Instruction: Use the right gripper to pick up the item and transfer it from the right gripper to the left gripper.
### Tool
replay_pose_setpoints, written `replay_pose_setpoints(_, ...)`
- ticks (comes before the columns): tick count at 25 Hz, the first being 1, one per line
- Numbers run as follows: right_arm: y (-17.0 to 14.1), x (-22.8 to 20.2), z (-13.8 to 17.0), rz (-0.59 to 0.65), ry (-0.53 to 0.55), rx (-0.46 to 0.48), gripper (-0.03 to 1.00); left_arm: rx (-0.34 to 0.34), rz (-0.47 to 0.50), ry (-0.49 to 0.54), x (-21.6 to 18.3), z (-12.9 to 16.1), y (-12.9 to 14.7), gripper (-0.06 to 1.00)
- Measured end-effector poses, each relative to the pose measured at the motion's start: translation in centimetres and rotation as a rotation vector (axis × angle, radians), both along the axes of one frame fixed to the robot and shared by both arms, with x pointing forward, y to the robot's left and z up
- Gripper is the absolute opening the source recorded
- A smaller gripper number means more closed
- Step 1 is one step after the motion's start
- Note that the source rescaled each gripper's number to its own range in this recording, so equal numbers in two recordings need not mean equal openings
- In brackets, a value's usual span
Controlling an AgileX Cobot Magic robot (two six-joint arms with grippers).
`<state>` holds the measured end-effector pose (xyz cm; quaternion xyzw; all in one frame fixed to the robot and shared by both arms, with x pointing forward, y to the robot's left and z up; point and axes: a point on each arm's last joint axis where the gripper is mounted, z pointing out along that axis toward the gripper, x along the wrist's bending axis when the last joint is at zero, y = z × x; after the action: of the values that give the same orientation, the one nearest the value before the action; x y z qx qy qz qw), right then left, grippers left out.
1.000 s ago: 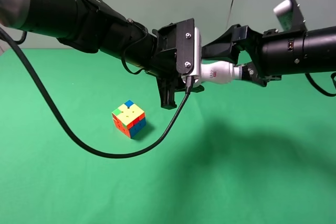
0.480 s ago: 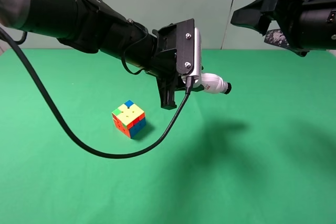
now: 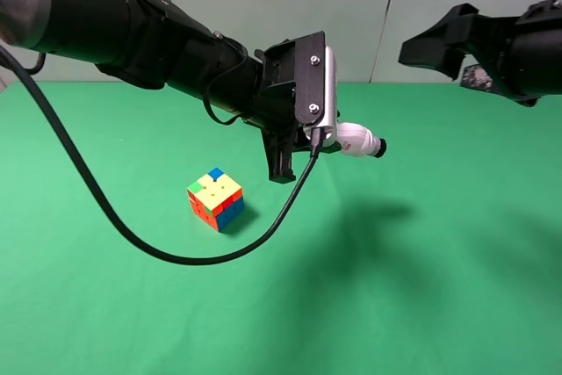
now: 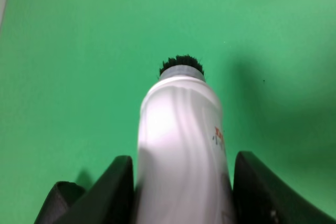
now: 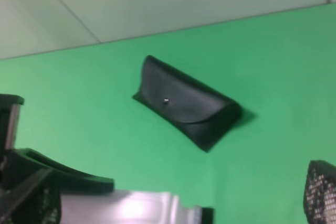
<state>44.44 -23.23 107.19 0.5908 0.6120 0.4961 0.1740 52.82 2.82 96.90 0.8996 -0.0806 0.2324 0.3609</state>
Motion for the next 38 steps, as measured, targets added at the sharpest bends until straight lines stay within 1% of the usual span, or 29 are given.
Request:
replay_pose_setpoints(5, -1.2, -2.7, 1.4, -0.035, -0.01, -0.075, 1.0, 0.0, 0.001, 0.001, 0.0, 0.0, 0.0, 0.0)
replay_pose_setpoints(9, -2.5, -6.0, 1.9, -0.047, 0.035, -0.196, 1.0, -0.001, 0.001, 0.001, 0.0, 0.0, 0.0, 0.0)
replay_pose_setpoints(11, -3.2, -7.8, 2.2, -0.047, 0.04, -0.245, 1.0, 0.0, 0.003, 0.0, 0.0, 0.0, 0.0, 0.0)
replay_pose_setpoints(13, -3.7, -9.7, 2.7, -0.049, 0.021, -0.262, 1.0, -0.003, 0.007, 0.005, 0.0, 0.0, 0.0, 0.0)
replay_pose_setpoints(16, -4.7, -13.2, 3.4, -0.057, -0.041, -0.277, 1.0, -0.01, 0.021, 0.019, 0.0, 0.0, 0.0, 0.0)
replay_pose_setpoints(21, -5.9, -17.8, 3.2, -0.072, -0.097, -0.297, 1.0, -0.016, 0.03, 0.03, 0.0, 0.0, 0.0, 0.0)
replay_pose_setpoints(23, -6.2, -18.9, 3.0, -0.078, -0.108, -0.304, 1.0, -0.016, 0.03, 0.03, 0.0, 0.0, 0.0, 0.0)
replay_pose_setpoints(26, -6.5, -19.9, 2.8, -0.079, -0.113, -0.303, 1.0, -0.016, 0.031, 0.03, 0.0, 0.0, 0.0, 0.0)
replay_pose_setpoints(28, -6.5, -20.0, 2.3, -0.076, -0.092, -0.308, 1.0, -0.016, 0.032, 0.03, 0.0, 0.0, 0.0, 0.0)
replay_pose_setpoints(33, -6.2, -18.8, -0.8, -0.06, 0.002, -0.333, 1.0, -0.016, 0.032, 0.03, 0.0, 0.0, 0.0, 0.0)
replay_pose_setpoints(35, -6.2, -18.5, -1.5, -0.058, 0.014, -0.336, 1.0, -0.017, 0.033, 0.031, 0.0, 0.0, 0.0, 0.0)
replay_pose_setpoints(38, -6.2, -18.4, -1.9, -0.059, 0.02, -0.343, 1.0, -0.016, 0.033, 0.031, 0.0, 0.0, 0.0, 0.0)
